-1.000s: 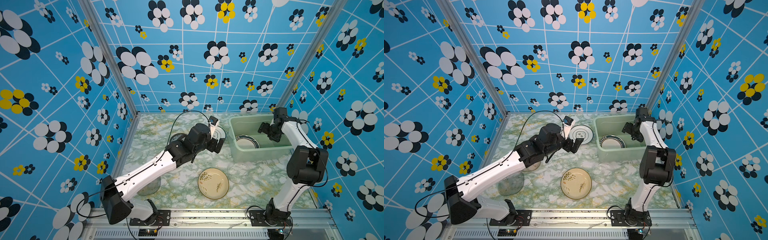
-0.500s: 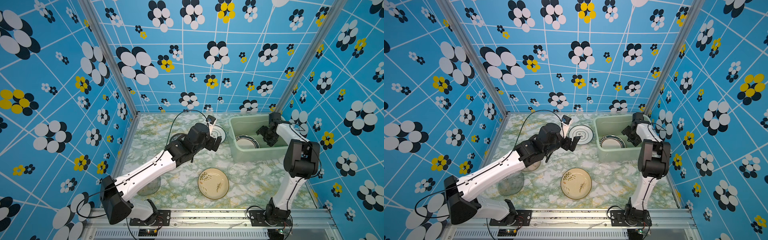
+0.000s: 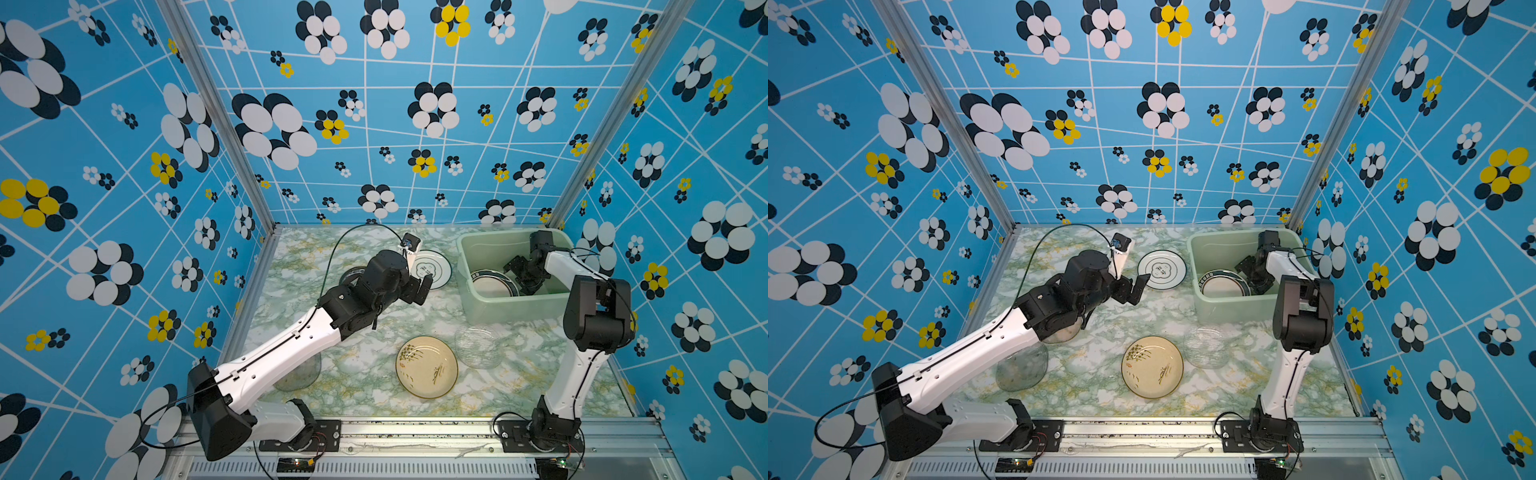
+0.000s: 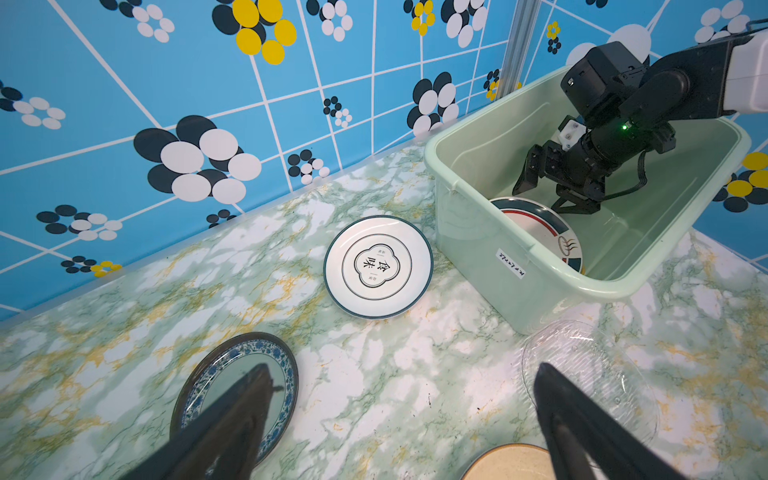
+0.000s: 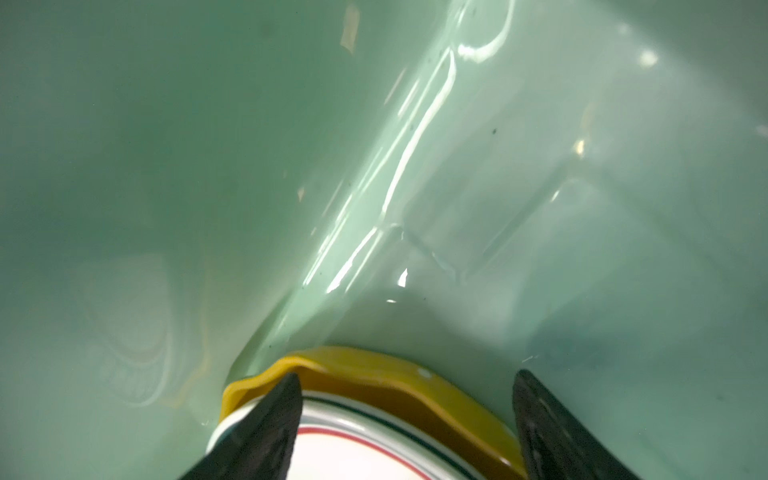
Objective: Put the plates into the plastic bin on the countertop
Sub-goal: 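Open and lift the right gripper out while the left nears the cloud-pattern plate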
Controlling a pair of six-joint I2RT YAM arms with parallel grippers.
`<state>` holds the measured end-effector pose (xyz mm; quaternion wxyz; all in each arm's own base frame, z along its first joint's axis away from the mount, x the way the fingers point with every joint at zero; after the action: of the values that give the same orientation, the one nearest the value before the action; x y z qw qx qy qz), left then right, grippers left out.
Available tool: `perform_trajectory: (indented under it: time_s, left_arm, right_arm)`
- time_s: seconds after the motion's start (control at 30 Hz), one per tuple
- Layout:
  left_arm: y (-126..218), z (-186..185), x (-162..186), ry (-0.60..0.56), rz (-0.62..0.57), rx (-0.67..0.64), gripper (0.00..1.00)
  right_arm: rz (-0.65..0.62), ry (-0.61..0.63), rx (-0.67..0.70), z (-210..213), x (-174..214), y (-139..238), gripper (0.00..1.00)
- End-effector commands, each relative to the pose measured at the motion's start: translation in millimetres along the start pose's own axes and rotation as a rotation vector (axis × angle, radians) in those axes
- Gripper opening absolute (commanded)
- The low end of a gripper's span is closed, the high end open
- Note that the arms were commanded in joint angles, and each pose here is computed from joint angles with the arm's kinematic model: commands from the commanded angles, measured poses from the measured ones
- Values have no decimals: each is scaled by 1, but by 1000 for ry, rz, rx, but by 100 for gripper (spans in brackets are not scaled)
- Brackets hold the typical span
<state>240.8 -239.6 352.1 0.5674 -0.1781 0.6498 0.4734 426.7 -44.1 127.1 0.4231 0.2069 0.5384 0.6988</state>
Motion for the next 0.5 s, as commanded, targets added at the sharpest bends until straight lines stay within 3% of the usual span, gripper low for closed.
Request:
perform_trajectory:
  time_s: [0.0, 0.27, 0.47]
  left_arm:
    - [6, 7, 3, -10, -6, -18, 99]
    - [7, 26, 10, 84, 39, -78, 99]
    - [5, 42, 17, 202, 100, -120, 99]
  right_arm:
    - [60, -9, -31, 1, 14, -5, 81]
    - [95, 26, -40, 1, 27, -6, 80]
    - [46, 43, -43, 6, 17, 10, 82]
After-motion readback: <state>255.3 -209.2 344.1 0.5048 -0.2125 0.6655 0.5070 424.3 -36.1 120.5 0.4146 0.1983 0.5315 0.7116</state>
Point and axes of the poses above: each gripper's point midway between its finger pads, its own y axis back along the fingers, its own z axis along the line the jaws close on, x = y × z, the point moved 9 cm from there along y, back along the fingers, and after that the axes turned 5 degrees about -y, right-handed, at the moved point
